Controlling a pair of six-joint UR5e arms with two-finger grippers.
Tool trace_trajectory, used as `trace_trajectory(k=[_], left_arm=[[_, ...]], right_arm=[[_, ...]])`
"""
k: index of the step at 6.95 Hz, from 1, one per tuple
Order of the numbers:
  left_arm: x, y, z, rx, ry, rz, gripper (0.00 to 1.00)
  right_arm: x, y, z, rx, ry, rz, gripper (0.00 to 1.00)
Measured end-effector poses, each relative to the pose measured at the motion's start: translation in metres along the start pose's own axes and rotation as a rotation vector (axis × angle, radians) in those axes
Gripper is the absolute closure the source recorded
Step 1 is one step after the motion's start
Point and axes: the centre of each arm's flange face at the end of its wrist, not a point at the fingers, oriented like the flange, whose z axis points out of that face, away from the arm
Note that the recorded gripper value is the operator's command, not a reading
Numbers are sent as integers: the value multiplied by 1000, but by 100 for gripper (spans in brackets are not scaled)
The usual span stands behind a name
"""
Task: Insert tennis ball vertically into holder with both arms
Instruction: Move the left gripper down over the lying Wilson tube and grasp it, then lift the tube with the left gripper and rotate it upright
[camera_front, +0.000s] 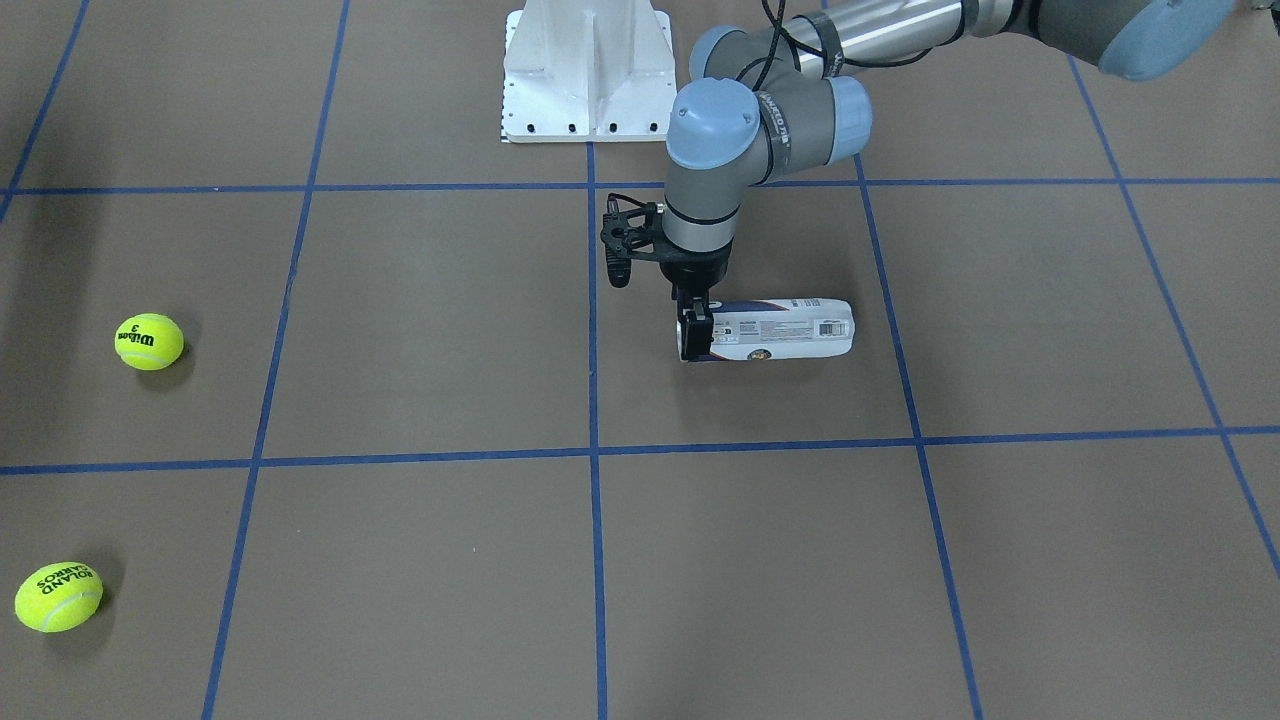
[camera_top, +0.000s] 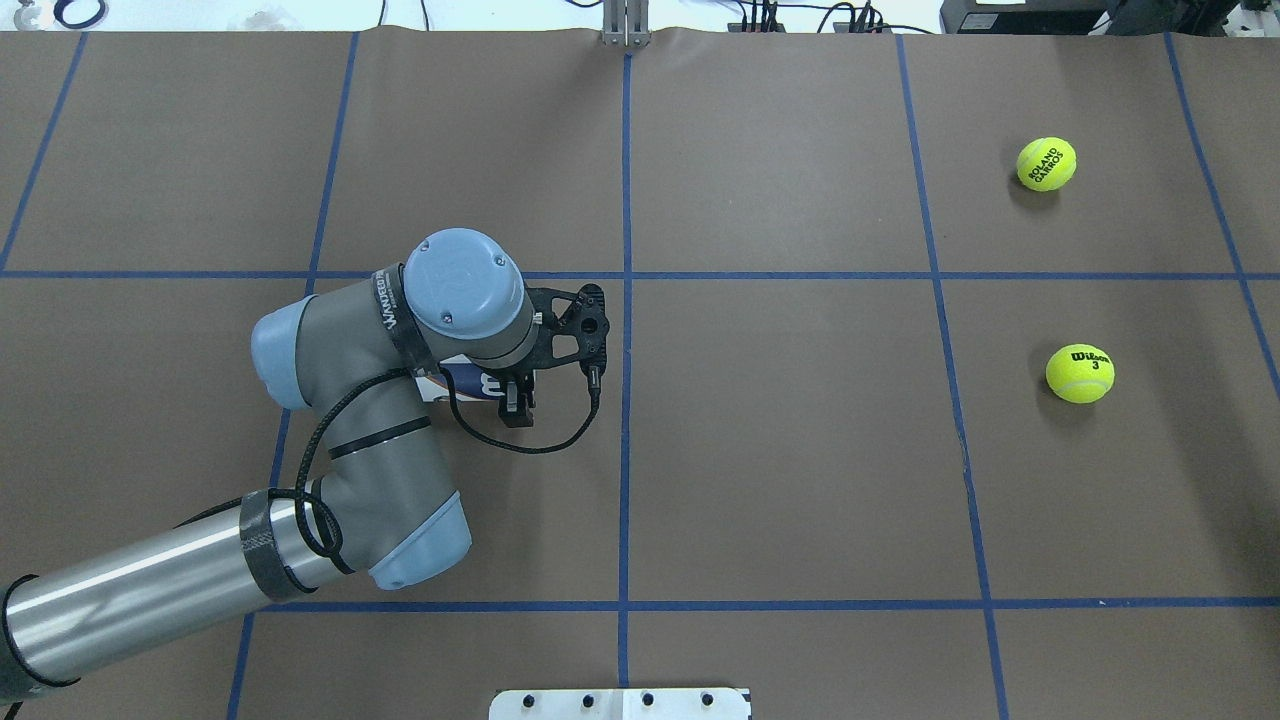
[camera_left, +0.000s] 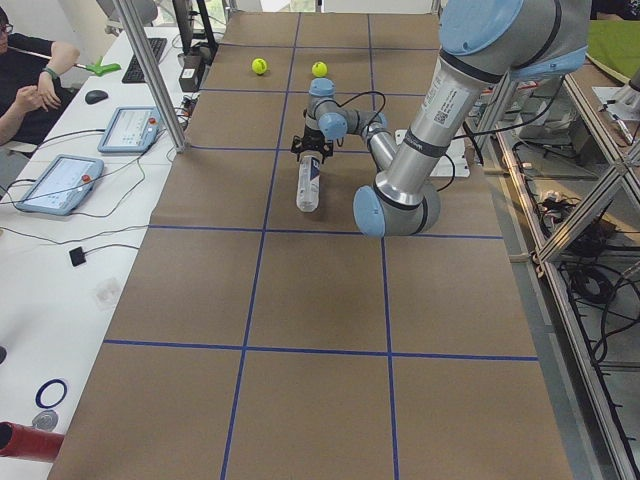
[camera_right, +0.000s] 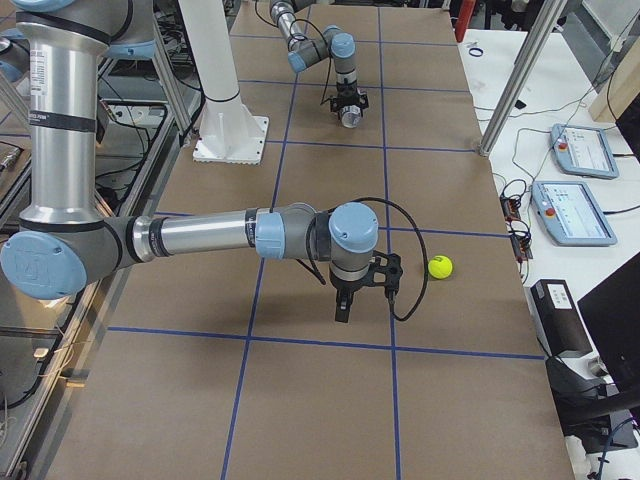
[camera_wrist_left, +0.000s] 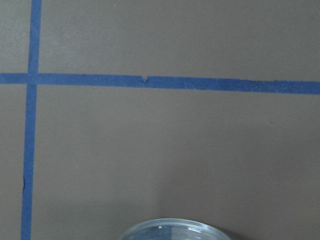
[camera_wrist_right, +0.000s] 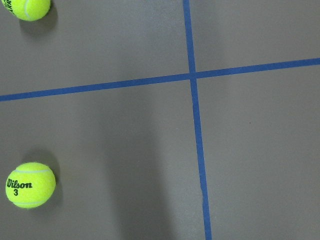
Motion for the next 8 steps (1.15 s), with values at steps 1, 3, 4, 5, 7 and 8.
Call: trace_trajectory(k=[1,3,4,5,7,8], left_arm=[[1,0,2,-4,-4,2,11],[2,0,3,-8,-5,2,44],[2,-1,3,-7,-6,1,53],[1,-3,0,-2,-9,-1,63],[-7,-19,-31,52,-37,-18,65],[-19,-22,-58,95,-70,-45,66]], right_arm=[[0,0,0,0,0,-1,0],[-1,-1,0,1,0,-2,0],[-1,-1,-1,1,0,-2,0],[-1,-1,-1,2,0,-3,0],[-2,-2,-2,4,-1,-5,0],[-3,-2,-2,4,-4,-6,0]])
